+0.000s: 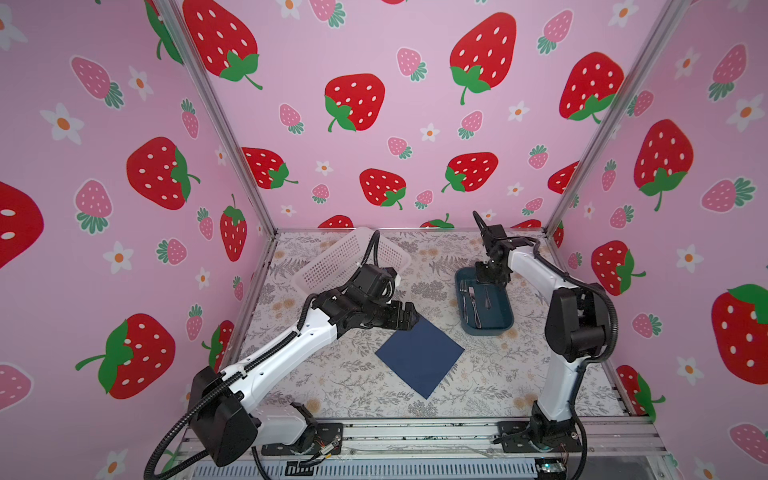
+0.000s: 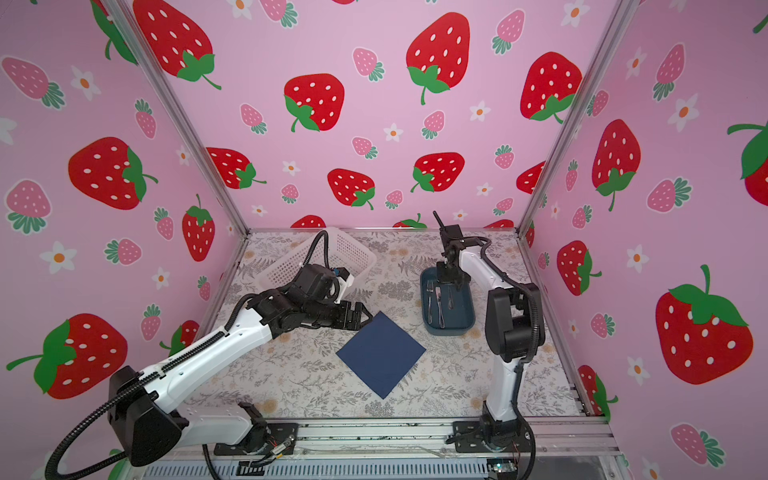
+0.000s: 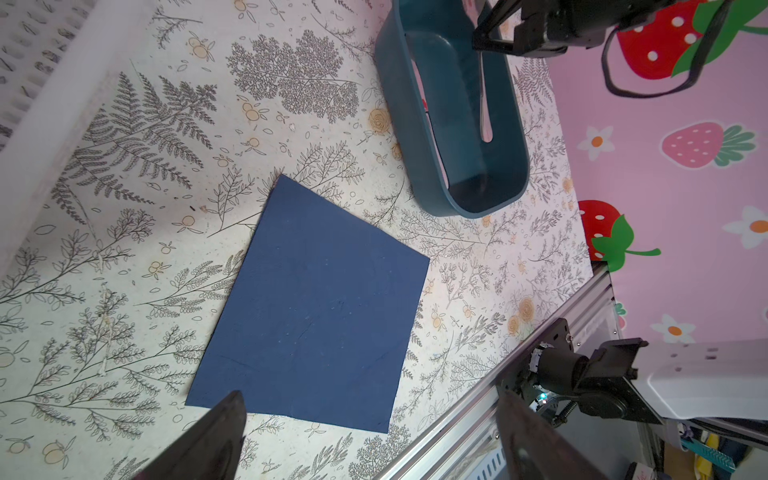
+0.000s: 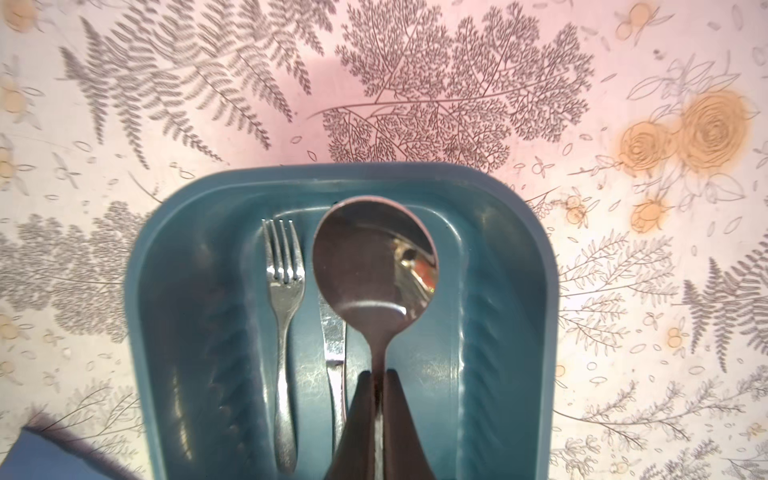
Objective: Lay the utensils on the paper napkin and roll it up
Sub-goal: 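Lower the right gripper into the tray and grasp the spoon handle, then lift the spoon and carry it over the navy napkin, then lower the held spoon onto the napkin with the right gripper, then open the right gripper and move it over the fork in the teal tray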
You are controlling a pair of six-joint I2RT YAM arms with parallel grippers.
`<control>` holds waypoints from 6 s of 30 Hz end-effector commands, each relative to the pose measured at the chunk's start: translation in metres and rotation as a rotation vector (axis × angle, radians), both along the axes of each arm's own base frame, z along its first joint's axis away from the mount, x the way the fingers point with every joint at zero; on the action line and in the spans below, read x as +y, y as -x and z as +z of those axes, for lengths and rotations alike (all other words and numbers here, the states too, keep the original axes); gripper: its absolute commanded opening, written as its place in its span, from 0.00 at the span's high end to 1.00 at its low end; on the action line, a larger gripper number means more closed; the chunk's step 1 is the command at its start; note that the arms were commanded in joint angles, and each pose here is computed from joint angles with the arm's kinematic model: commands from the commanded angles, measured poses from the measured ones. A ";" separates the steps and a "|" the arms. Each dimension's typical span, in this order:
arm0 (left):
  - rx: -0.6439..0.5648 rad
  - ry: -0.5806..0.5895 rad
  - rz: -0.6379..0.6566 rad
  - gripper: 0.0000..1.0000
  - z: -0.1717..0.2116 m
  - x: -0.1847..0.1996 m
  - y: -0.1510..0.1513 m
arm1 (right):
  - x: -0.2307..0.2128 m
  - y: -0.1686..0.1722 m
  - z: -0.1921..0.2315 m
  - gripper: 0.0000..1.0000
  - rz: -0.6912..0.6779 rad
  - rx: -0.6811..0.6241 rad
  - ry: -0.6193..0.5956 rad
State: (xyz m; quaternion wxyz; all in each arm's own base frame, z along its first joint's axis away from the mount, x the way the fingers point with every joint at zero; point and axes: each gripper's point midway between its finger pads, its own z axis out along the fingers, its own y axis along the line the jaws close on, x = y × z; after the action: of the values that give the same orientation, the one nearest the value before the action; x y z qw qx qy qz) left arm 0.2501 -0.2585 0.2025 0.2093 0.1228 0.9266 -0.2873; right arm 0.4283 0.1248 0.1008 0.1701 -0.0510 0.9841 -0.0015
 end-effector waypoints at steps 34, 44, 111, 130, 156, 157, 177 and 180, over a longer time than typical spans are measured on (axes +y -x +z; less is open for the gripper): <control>-0.046 -0.108 0.197 0.03 -0.020 0.055 0.006 | 0.132 0.117 0.036 0.98 0.142 0.024 -0.437; -0.038 -0.134 0.277 0.02 -0.031 0.081 0.012 | 0.210 0.169 -0.014 0.98 0.173 0.134 -0.471; 0.001 -0.096 0.325 0.01 -0.040 0.109 0.014 | 0.243 0.199 -0.065 0.86 0.113 0.215 -0.396; 0.080 -0.001 0.208 0.01 -0.038 0.073 0.008 | 0.208 0.165 0.014 0.82 0.027 -0.090 -0.430; 0.158 0.053 0.072 0.01 -0.033 -0.016 -0.022 | 0.036 0.060 -0.037 0.71 0.008 0.042 -0.248; 0.156 0.052 0.068 0.01 -0.031 -0.019 -0.024 | 0.037 0.056 -0.039 0.71 0.019 0.053 -0.241; 0.154 0.115 0.052 0.01 -0.014 -0.044 -0.035 | 0.062 0.043 -0.075 0.74 0.100 0.139 -0.258; 0.157 0.113 0.057 0.01 -0.015 -0.042 -0.034 | 0.058 0.043 -0.081 0.74 0.094 0.135 -0.210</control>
State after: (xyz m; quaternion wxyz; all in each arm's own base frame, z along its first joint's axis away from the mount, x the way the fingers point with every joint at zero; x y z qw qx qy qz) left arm 0.2818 -0.2939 0.1739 0.1445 0.0586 0.9325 -0.3257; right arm 0.3889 0.1829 0.0277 0.1183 -0.0615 0.9820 0.1337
